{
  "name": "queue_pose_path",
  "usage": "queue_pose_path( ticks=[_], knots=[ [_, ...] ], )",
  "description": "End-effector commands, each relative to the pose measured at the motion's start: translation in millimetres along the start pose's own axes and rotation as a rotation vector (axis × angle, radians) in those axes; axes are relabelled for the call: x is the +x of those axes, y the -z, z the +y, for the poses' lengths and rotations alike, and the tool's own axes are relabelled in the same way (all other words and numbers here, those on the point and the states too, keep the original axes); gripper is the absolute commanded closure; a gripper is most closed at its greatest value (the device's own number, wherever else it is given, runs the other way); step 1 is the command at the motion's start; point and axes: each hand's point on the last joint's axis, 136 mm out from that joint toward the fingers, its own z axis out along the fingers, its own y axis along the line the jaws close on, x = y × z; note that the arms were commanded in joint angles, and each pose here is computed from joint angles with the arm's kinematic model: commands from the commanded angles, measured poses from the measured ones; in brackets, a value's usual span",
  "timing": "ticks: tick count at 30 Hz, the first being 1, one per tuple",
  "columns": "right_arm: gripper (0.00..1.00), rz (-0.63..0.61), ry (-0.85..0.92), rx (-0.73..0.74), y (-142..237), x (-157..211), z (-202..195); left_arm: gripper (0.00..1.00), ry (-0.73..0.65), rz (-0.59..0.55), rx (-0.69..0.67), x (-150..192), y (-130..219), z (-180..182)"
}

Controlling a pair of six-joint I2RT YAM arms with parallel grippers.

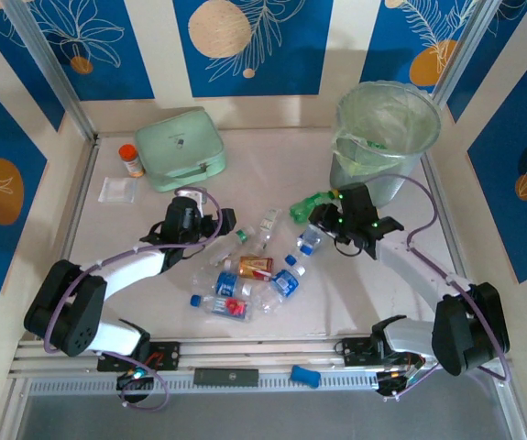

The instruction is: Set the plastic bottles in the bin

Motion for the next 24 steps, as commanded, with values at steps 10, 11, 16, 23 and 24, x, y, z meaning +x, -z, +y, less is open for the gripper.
queue_pose_path(
  ticks=[10, 11, 16, 23, 24],
  knots=[
    [0.51, -0.260, 0.430, -0.247, 74.7, -109.0, 135.8, 0.00, 0.011, -0.039, 0.016, -13.8, 10.6, -4.0],
    [0.51, -0.297, 0.445, -0.259, 83.2, -120.9, 143.1, 0.00, 0.011, -0.038, 0.015, -14.1, 10.9, -4.2],
    [0.51, -0.438, 0.467, -0.278, 122.0, -177.0, 160.6, 0.00, 0.003, -0.042, 0.007, -17.5, 13.7, -4.4],
    [0.50, -0.612, 0.420, -0.115, 151.6, -257.0, 121.0, 0.00, 0.007, -0.041, 0.021, -23.9, 11.8, -10.4],
    [0.50, -0.630, 0.402, -0.079, 153.0, -268.6, 108.8, 0.00, 0.005, -0.038, 0.026, -25.2, 10.8, -12.3]
  ],
)
